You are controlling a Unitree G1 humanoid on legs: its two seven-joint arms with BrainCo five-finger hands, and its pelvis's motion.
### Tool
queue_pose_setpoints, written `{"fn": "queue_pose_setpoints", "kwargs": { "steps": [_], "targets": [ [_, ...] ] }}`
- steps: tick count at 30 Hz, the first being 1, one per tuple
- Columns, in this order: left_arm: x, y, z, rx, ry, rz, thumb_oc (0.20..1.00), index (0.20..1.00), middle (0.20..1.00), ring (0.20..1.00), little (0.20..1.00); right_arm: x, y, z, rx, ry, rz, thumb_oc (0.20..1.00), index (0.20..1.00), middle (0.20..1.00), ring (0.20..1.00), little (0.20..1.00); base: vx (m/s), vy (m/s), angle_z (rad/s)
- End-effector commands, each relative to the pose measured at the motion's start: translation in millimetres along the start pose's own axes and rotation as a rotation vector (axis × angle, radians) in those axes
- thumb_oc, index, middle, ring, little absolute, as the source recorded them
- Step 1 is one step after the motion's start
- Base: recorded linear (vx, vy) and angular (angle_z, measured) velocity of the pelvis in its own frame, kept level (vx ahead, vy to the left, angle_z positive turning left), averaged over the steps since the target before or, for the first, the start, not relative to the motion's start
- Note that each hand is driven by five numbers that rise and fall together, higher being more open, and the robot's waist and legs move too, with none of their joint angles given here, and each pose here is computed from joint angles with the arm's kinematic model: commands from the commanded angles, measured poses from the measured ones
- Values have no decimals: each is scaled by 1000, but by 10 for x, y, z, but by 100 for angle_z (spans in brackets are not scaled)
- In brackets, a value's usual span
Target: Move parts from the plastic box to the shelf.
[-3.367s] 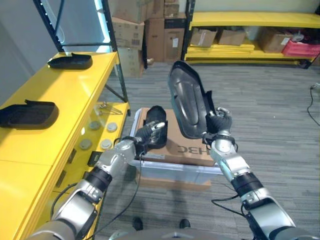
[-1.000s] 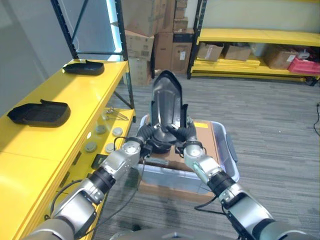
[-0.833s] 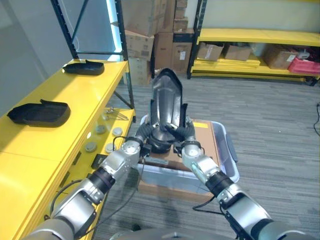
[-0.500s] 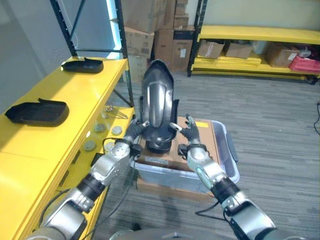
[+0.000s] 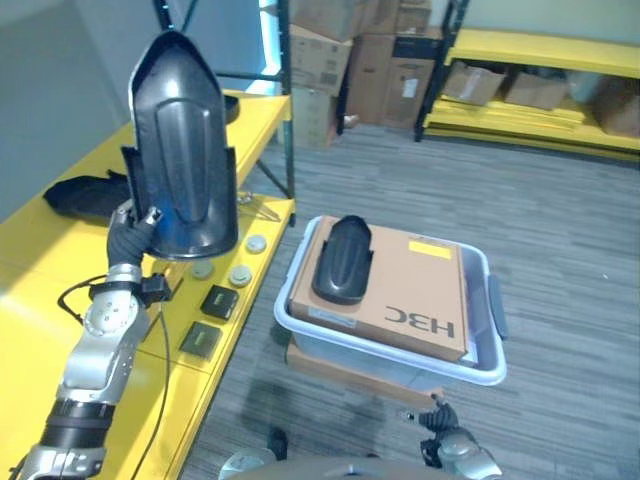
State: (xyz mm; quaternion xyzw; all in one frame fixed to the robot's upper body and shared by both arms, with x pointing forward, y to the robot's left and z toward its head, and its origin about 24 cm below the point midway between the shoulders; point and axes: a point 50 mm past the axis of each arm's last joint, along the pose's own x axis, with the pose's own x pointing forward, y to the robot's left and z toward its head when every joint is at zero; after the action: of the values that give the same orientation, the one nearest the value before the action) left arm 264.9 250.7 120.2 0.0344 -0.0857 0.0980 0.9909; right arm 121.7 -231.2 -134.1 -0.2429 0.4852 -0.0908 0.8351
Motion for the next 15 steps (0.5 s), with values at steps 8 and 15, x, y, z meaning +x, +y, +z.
{"fn": "queue_pose_setpoints", "kwargs": {
  "steps": [8,15],
  "targets": [
    [87,43,486,-35,-263,-8,200,200,200,200,200,-17,-5,-629,-20,235,37,1000,1000,1000,1000,1000,6,-30,92],
    [-4,172,446,-11,-264,85,200,200,200,200,200,4,-33,-608,-164,213,65,1000,1000,1000,1000,1000,-5,-78,54]
  ]
}}
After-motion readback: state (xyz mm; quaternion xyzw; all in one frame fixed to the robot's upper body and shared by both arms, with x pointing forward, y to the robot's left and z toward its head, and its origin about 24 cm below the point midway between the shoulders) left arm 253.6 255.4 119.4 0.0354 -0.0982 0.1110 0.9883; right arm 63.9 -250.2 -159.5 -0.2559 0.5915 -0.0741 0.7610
